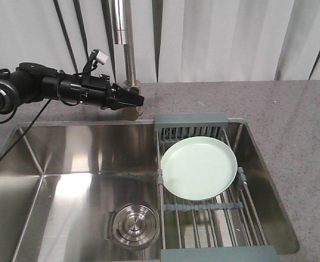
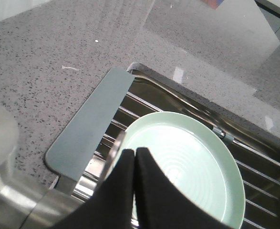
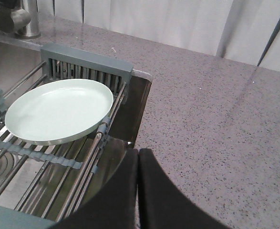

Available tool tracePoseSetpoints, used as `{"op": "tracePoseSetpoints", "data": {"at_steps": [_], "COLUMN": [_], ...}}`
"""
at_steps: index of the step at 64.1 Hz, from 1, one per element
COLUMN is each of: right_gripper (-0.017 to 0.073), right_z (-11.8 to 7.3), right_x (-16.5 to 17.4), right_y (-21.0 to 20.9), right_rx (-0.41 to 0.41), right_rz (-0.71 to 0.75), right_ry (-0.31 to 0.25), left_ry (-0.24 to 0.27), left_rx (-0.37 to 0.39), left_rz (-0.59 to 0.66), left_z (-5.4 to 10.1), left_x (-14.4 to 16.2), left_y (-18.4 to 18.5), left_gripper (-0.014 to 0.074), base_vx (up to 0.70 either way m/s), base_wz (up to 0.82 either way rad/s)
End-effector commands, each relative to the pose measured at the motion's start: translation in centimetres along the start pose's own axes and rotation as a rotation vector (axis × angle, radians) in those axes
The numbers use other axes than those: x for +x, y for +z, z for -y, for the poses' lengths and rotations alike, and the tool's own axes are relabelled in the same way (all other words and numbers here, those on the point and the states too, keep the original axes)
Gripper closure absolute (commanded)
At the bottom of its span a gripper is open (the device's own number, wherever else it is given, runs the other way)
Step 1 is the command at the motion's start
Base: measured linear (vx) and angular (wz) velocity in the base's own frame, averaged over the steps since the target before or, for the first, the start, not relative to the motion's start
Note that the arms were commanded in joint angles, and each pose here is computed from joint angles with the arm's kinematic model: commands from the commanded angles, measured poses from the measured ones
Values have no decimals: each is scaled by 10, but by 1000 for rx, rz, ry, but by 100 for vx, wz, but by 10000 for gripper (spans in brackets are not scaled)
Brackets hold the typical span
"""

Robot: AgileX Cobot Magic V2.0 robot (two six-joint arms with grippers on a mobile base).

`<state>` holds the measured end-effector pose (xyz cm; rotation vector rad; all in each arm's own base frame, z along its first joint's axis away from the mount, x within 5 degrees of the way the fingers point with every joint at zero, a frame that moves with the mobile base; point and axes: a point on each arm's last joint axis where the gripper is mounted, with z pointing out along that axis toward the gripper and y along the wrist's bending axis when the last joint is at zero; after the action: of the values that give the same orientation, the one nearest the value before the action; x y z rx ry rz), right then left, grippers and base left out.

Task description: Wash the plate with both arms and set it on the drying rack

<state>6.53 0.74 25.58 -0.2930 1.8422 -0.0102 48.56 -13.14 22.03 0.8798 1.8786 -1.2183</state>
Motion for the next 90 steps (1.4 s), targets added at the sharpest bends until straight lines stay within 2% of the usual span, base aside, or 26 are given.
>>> {"op": "tracePoseSetpoints", "data": {"at_steps": [1,6,11,14,22,33,40,51,57,60,64,74,83,90], "right_gripper": [568,568,568,568,568,568,568,568,568,568,568,568,568,568], "right_z": [1,1,1,1,1,1,1,1,1,1,1,1,1,1], "right_x": [-14,-14,-14,-14,-14,-14,-14,-14,-14,-14,-14,-14,-14,-14], "right_y": [-2,-2,-2,-2,-2,-2,-2,-2,-2,-2,-2,-2,-2,-2], "right_rx": [4,4,4,4,4,4,4,4,4,4,4,4,4,4], "right_rz": [86,86,86,86,86,86,86,86,86,86,86,86,85,85], "right_ry": [-15,-15,-15,-15,-15,-15,-15,-15,-15,-15,-15,-15,-15,-15], "left_ry": [25,27,6,-2,17,66,82,96,127,142,135,82,115,132], "left_rx": [-78,-48,-52,-70,-171,-434,-660,-1014,-1147,-1171,-1171,-1097,-1120,-1146], "left_rz": [166,127,70,20,-118,-278,-337,-323,-310,-314,-295,-158,-67,16], "left_z": [12,17,22,25,40,68,84,105,113,116,121,145,171,199], "left_x": [-43,-41,-40,-40,-47,-66,-79,-100,-107,-109,-111,-112,-99,-82], "left_y": [-24,-25,-27,-29,-44,-79,-107,-150,-166,-170,-175,-186,-196,-204], "left_gripper": [601,601,601,601,601,601,601,601,601,601,601,601,601,601], "base_vx": [0,0,0,0,0,0,0,0,0,0,0,0,0,0], "base_wz": [0,0,0,0,0,0,0,0,0,0,0,0,0,0]}}
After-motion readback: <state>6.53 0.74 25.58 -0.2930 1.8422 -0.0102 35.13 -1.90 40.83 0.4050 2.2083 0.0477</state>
